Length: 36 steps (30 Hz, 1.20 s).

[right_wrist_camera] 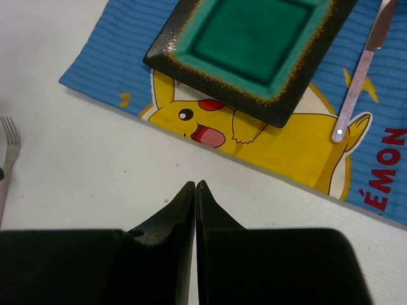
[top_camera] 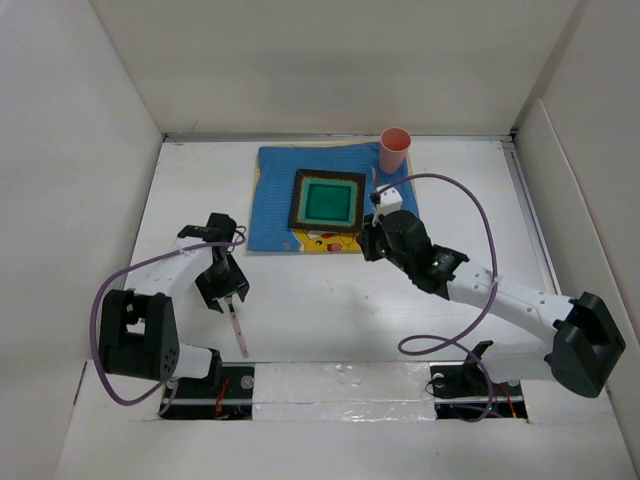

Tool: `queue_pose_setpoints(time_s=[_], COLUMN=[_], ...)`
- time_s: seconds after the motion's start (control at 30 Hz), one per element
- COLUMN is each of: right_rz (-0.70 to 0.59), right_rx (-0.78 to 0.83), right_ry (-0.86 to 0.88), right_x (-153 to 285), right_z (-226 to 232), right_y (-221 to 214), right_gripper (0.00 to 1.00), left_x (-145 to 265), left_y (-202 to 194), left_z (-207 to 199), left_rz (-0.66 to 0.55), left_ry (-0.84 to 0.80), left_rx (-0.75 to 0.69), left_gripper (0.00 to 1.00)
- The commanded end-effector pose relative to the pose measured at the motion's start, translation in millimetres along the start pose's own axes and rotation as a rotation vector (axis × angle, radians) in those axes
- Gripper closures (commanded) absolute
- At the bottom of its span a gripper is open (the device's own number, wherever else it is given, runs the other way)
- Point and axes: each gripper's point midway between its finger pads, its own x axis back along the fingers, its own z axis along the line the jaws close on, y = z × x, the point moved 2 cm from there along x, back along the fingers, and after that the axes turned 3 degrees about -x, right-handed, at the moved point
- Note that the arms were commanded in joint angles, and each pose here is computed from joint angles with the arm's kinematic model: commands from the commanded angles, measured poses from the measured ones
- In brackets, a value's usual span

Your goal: Set the dinner table for one person

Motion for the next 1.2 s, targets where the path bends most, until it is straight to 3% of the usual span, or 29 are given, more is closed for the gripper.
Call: queue_pose_setpoints(time_s=[0.0,0.33,0.57,0.73,0.83,0.9,0.97,1.03,1.17], right_rz=[-0.060,-0.122,-0.153,-0.154,-0.136,-0.115,-0.104,-0.087,-0.055], right_rx=[-0.014,-0.070,-0.109,-0.113,-0.109,-0.100,-0.066,-0.036,0.007], right_ry=[-0.019,-0.011,-0.022,-0.024,0.000,0.042,0.127,0.175,0.252], right_x=[6,22,28,27,23,18,17,13,8], right_z=[-6,-23,-37,-39,-35,-26,-1,19,71], right_y=[17,30,38,37,34,29,25,21,7], right_gripper=[0.91,0.89,0.89,0.88,0.93,1.00,1.00,1.00,1.00], left_x=[-4,-14,-32,-38,-30,-7,24,50,133], left_y=[-2,8,-13,-3,22,43,58,68,82], left_z=[-1,-23,-34,-41,-42,-57,-76,-92,-97], left_rz=[0.023,-0.019,0.084,0.064,-0.022,-0.089,-0.164,-0.232,-0.516], left_ry=[0.002,-0.073,-0.152,-0.159,-0.119,-0.177,-0.294,-0.411,-0.653], left_rx=[-0.031,-0.032,-0.009,-0.027,-0.069,-0.072,-0.077,-0.081,-0.065], left_gripper=[0.49,0.50,0.51,0.51,0.54,0.57,0.58,0.67,0.90])
